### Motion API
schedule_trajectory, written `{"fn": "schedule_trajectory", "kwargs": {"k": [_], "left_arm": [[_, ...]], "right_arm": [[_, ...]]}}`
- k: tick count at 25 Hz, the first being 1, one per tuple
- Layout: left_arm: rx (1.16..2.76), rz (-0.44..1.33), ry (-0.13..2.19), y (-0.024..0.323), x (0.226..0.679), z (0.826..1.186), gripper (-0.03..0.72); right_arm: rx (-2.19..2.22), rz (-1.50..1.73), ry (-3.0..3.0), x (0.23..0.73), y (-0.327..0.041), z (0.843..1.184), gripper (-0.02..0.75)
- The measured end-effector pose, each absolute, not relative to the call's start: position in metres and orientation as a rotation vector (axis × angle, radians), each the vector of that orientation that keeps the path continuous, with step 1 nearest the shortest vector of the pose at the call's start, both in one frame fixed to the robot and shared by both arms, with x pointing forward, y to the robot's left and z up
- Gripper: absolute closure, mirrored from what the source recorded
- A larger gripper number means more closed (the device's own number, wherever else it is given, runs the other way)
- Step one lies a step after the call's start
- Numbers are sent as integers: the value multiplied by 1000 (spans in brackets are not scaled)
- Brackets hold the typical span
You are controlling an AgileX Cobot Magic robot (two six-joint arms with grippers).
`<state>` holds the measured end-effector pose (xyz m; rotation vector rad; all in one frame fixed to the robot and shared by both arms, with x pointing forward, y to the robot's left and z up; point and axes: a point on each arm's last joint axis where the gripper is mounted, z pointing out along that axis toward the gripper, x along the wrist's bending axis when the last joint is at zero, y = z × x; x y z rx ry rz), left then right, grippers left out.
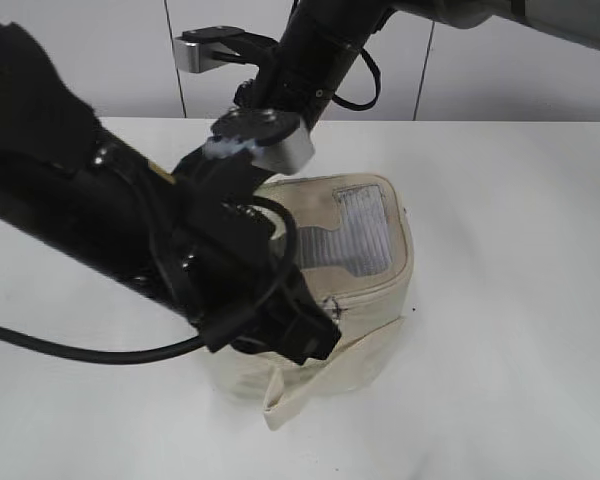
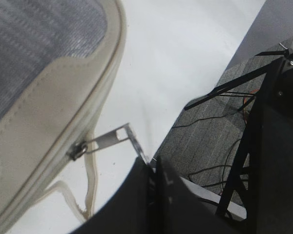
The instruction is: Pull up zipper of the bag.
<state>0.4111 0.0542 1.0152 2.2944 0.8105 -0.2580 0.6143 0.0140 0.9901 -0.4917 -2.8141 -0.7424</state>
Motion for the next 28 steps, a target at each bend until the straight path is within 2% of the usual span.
{"fn": "schedule_trajectory", "kwargs": {"k": [4, 12, 15, 18, 21, 26, 28], "left_arm": [[2333, -287, 787, 43, 416, 1011, 691], [2428, -261, 820, 52, 413, 1015, 678], [2426, -234, 817, 58, 409, 1026, 586], [2408, -181, 805, 64, 407, 1038, 431], [2395, -118, 780, 71, 405, 1049, 318], [2387, -1, 803, 78, 408, 1056, 282], [2388, 35, 807, 80, 409, 1058, 279]], "right_arm": [[-492, -743, -2814, 614, 14, 990, 666], [-504, -744, -2807, 614, 14, 990, 666], [-519, -742, -2802, 614, 14, 990, 666], [-532, -739, -2798, 614, 14, 990, 656], [-558, -741, -2792, 615, 14, 990, 572], [-649, -718, -2786, 616, 13, 991, 325], [-660, -713, -2802, 616, 11, 995, 280]]}}
